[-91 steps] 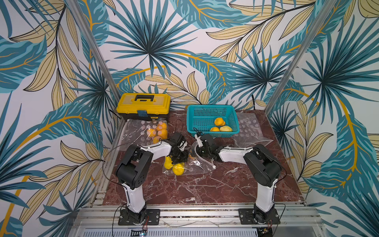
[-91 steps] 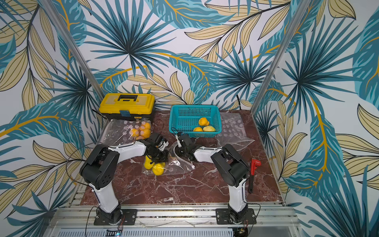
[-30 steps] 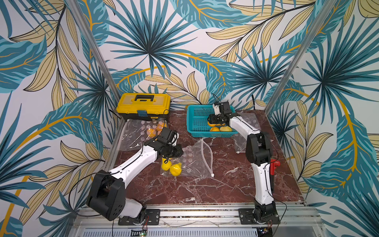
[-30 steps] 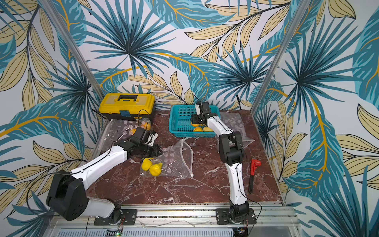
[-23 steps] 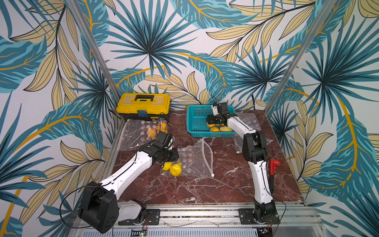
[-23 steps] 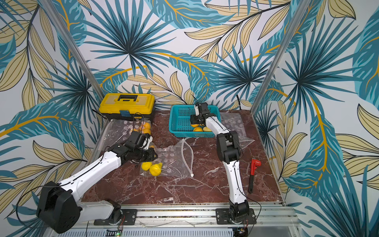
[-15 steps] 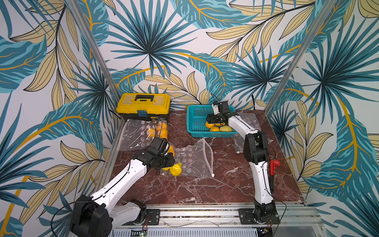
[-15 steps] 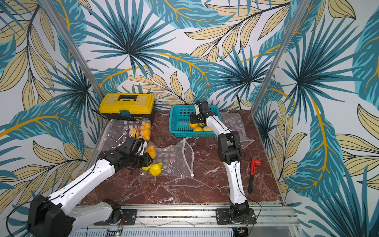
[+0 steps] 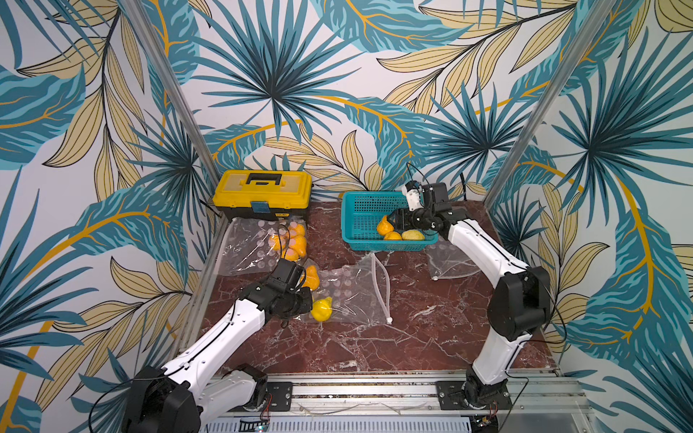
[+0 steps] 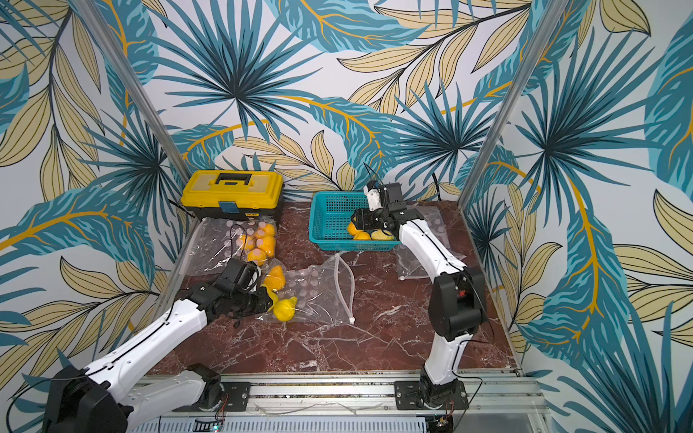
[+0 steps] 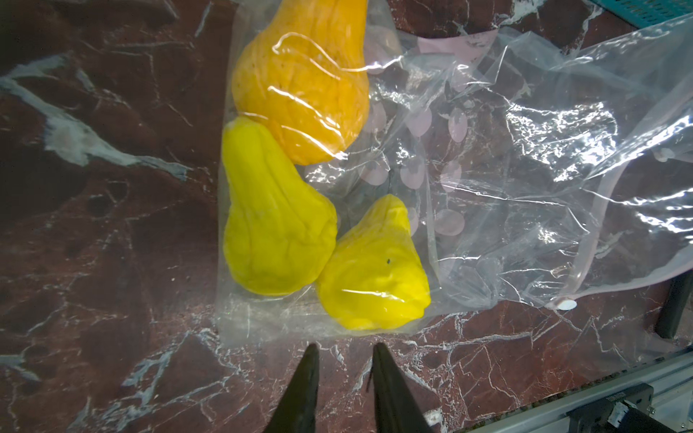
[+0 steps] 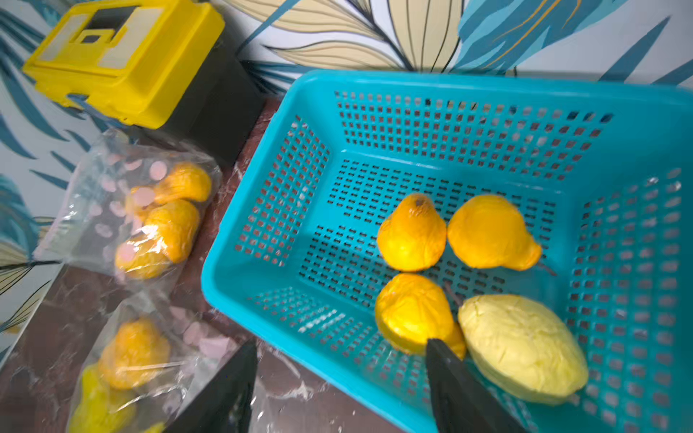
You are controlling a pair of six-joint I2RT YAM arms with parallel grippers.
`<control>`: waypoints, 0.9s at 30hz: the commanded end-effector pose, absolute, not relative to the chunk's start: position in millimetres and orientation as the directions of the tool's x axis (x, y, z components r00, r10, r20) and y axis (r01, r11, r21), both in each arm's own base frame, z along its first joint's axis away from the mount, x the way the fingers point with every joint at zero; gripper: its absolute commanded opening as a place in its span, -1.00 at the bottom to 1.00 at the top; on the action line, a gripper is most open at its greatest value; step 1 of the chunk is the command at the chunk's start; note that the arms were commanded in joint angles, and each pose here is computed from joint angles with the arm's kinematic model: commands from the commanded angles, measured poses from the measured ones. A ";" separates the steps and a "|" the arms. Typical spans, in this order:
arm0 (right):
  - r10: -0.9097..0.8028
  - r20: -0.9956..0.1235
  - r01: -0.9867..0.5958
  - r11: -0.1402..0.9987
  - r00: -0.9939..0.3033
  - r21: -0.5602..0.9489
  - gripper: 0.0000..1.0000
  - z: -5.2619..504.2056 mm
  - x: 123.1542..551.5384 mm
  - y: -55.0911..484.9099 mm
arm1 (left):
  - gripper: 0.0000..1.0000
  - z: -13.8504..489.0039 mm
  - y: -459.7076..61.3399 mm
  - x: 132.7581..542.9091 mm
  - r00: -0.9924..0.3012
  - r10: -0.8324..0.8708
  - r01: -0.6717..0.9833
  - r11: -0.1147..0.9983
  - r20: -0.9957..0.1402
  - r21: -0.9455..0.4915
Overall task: Open the zip-top bag and take out the pear
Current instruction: Place the pear in the basket, then adjust the zipper food storage bag at the center of the board.
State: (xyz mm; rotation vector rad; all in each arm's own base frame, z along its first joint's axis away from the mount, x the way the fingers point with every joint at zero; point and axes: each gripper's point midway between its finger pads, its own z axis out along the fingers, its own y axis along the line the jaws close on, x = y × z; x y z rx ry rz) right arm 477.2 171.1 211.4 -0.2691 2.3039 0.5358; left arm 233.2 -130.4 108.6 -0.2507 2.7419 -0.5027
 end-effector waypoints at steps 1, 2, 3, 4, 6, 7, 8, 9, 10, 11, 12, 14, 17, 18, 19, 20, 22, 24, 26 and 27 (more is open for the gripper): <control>-0.024 -0.618 -0.346 0.846 -0.786 0.406 0.39 183.5 433.1 184.7 | -0.49 97.8 -126.8 231.5 -0.934 -0.237 -0.134 0.927 -0.269 -0.351; -0.023 -0.600 -0.344 0.836 -0.800 0.427 0.37 177.8 421.5 187.1 | -0.49 95.2 -128.3 231.5 -0.936 -0.234 -0.132 0.926 -0.263 -0.354; -0.025 -0.584 -0.343 0.829 -0.812 0.442 0.35 173.1 410.5 189.1 | -0.49 93.8 -129.7 232.1 -0.937 -0.232 -0.129 0.924 -0.261 -0.359; -0.032 -0.567 -0.346 0.819 -0.823 0.457 0.33 167.6 398.3 192.7 | -0.50 92.0 -131.0 232.7 -0.937 -0.233 -0.128 0.922 -0.259 -0.365; -0.049 -0.537 -0.348 0.810 -0.842 0.471 0.29 156.2 376.9 198.3 | -0.50 87.5 -132.4 233.4 -0.939 -0.233 -0.130 0.921 -0.252 -0.368; -0.063 -0.523 -0.354 0.803 -0.850 0.479 0.27 150.5 366.0 202.6 | -0.50 85.0 -133.4 233.8 -0.941 -0.232 -0.130 0.920 -0.248 -0.369; -0.077 -0.508 -0.364 0.790 -0.858 0.494 0.27 145.2 356.0 207.4 | -0.50 82.2 -134.8 234.3 -0.942 -0.233 -0.131 0.918 -0.242 -0.373; -0.087 -0.492 -0.365 0.783 -0.866 0.503 0.25 138.4 348.0 210.2 | -0.50 79.7 -136.1 235.2 -0.943 -0.234 -0.133 0.917 -0.237 -0.377; -0.089 -0.479 -0.359 0.783 -0.873 0.508 0.20 131.6 342.6 212.4 | -0.50 76.3 -137.9 235.4 -0.945 -0.232 -0.132 0.915 -0.230 -0.381; -0.085 -0.467 -0.349 0.784 -0.880 0.514 0.15 124.3 338.6 214.3 | -0.50 73.4 -138.7 236.4 -0.946 -0.232 -0.133 0.915 -0.225 -0.382; -0.082 -0.456 -0.341 0.782 -0.886 0.522 0.10 118.1 335.6 216.1 | -0.50 70.9 -139.4 236.9 -0.948 -0.230 -0.134 0.915 -0.220 -0.380; -0.074 -0.429 -0.321 0.778 -0.900 0.540 0.01 105.0 330.2 221.7 | -0.51 64.2 -139.8 237.9 -0.951 -0.225 -0.134 0.918 -0.212 -0.372; -0.076 -0.399 -0.310 0.766 -0.914 0.563 -0.08 88.3 324.8 232.9 | -0.52 54.1 -140.5 239.2 -0.954 -0.222 -0.136 0.921 -0.202 -0.366; -0.080 -0.380 -0.302 0.764 -0.921 0.570 -0.10 82.3 321.6 235.8 | -0.55 50.6 -141.1 239.4 -0.956 -0.221 -0.138 0.921 -0.195 -0.365; -0.082 -0.392 -0.317 0.748 -0.916 0.583 -0.12 80.6 323.8 243.3 | -0.56 46.3 -141.8 239.4 -0.957 -0.219 -0.140 0.921 -0.188 -0.364; -0.083 -0.378 -0.311 0.741 -0.922 0.595 -0.13 75.9 321.8 247.0 | -0.56 42.3 -142.6 239.4 -0.959 -0.218 -0.141 0.920 -0.179 -0.365; -0.082 -0.357 -0.301 0.727 -0.930 0.617 -0.14 68.4 317.7 252.9 | -0.57 36.0 -144.8 240.0 -0.962 -0.213 -0.139 0.920 -0.169 -0.367; -0.073 -0.347 -0.293 0.711 -0.935 0.639 -0.14 64.3 314.7 256.5 | -0.57 30.5 -146.0 240.6 -0.965 -0.210 -0.139 0.919 -0.159 -0.368; -0.060 -0.337 -0.282 0.695 -0.940 0.661 -0.15 60.6 311.3 258.6 | -0.57 25.5 -147.3 242.1 -0.966 -0.205 -0.137 0.921 -0.154 -0.366; -0.057 -0.335 -0.280 0.688 -0.940 0.669 -0.15 59.4 309.7 259.8 | -0.57 22.5 -147.8 242.5 -0.967 -0.204 -0.138 0.921 -0.150 -0.364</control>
